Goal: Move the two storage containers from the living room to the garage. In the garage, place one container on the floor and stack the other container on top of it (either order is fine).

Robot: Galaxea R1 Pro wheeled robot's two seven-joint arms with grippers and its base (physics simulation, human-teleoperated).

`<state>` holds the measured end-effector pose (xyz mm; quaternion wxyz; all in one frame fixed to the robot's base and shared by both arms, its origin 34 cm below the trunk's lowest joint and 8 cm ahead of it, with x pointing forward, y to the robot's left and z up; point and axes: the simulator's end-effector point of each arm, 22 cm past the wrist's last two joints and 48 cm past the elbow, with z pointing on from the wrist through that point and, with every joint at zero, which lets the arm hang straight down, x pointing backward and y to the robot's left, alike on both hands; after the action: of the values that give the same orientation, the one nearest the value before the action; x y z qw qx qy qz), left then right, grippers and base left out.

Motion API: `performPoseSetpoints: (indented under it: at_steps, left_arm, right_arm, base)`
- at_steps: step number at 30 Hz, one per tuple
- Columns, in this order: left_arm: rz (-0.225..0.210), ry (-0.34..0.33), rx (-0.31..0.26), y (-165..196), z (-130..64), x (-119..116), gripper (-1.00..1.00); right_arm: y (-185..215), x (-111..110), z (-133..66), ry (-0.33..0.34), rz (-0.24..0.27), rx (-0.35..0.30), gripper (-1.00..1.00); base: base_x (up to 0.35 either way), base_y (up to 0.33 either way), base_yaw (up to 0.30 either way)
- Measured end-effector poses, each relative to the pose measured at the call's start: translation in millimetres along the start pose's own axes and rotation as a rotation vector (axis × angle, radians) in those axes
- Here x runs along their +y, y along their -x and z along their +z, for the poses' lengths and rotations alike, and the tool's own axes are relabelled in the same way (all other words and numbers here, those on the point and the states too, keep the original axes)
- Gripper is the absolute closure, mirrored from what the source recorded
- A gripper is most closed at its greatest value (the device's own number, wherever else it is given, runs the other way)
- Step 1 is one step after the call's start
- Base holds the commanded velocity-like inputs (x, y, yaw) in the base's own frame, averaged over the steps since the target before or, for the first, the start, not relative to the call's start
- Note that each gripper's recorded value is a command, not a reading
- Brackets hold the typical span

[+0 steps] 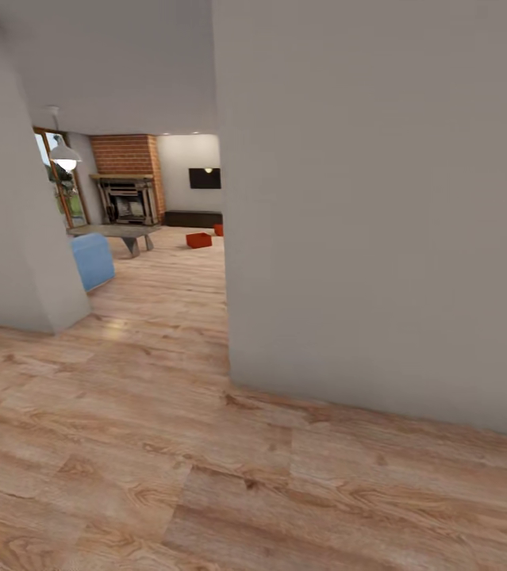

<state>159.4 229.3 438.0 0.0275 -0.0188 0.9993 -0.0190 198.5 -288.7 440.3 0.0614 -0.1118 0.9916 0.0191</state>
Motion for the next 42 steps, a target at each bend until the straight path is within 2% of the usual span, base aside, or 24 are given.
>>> performPoseSetpoints:
  at_steps: [17, 42]
  left_arm:
    - [-0.001, 0.002, -0.002, 0.8, 0.0, 0.4, -1.0]
    - [-0.002, 0.001, 0.0, 0.2, 0.0, 0.3, -1.0]
  right_arm:
    - [-0.2, -0.7, -0.1, 0.0, -0.008, 0.0, -1.0]
    - [-0.3, -0.5, -0.1, 0.001, -0.016, 0.001, -1.0]
  base:
    - [0.045, 0.0, 0.294]
    - [0.313, 0.0, 0.3]
